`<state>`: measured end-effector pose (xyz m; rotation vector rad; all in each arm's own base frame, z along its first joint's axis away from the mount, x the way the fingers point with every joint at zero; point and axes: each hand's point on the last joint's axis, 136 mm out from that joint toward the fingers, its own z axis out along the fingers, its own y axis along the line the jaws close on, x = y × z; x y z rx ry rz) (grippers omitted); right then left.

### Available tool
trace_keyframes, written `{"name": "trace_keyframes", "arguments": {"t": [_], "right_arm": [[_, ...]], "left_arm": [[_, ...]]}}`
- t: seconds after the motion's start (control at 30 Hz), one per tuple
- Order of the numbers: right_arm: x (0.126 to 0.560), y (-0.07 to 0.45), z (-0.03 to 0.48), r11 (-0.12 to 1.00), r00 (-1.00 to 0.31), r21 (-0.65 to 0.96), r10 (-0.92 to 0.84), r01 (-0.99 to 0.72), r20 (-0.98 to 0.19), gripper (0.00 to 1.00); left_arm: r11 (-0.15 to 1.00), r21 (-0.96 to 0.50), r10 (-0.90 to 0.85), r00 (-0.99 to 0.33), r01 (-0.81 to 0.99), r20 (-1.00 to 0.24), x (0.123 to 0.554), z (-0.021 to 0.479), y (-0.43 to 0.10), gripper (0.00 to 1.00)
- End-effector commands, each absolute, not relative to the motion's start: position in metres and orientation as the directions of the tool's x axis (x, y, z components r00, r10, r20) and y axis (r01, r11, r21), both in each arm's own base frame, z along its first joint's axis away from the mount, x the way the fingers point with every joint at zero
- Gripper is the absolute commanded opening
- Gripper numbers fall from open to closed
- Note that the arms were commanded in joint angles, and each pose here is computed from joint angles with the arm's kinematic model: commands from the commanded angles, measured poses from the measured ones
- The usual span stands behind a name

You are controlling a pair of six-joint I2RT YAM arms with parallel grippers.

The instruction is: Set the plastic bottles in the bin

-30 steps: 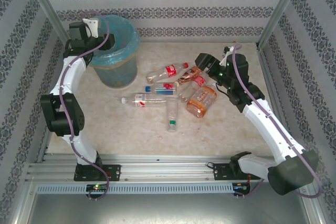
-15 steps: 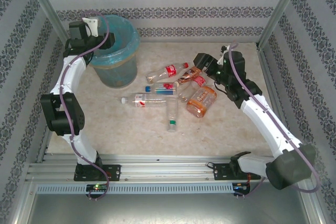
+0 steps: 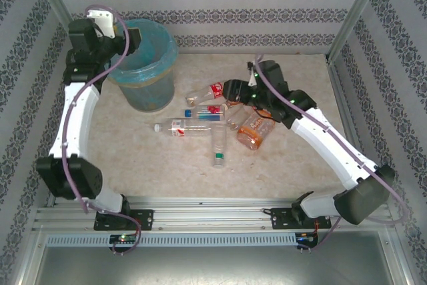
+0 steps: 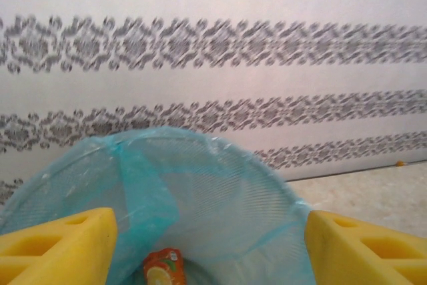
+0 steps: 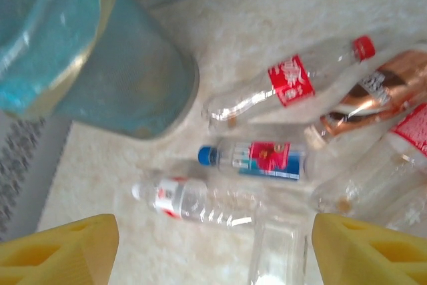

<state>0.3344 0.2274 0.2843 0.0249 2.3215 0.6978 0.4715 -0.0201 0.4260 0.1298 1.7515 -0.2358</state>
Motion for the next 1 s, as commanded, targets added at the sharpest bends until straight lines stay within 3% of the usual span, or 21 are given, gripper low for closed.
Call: {"name": "trace_keyframes", "arguments": {"t": [0.0, 0.2, 0.47, 0.7, 0.97], "right_arm": [[0.313, 0.223, 0.248, 0.931, -0.813, 0.339, 0.089, -0.139, -0.576, 0.77], [0.281, 0.243, 0.190, 0.960, -0.881, 0.252, 0.012, -0.122, -0.473, 0.77], [0.253, 0.258, 0.112, 0.981, -0.946, 0.183, -0.004, -0.067, -0.325, 0.75], [0.245, 0.260, 0.074, 0.988, -0.960, 0.154, 0.022, -0.022, -0.279, 0.75], [0.282, 0.269, 0.071, 0.986, -0.954, 0.165, 0.055, 0.006, -0.294, 0.77]], "left_arm": [[0.970, -0.027, 0.025, -0.212, 0.240, -0.977, 0.431, 0.427, -0.042, 0.76], [0.954, -0.048, 0.032, -0.260, 0.296, -0.965, 0.372, 0.406, -0.077, 0.76], [0.898, -0.076, 0.115, -0.398, 0.433, -0.910, 0.316, 0.328, -0.130, 0.76], [0.894, -0.099, 0.133, -0.470, 0.438, -0.873, 0.308, 0.280, -0.134, 0.76], [0.893, -0.145, 0.108, -0.516, 0.427, -0.850, 0.300, 0.238, -0.134, 0.76]]}}
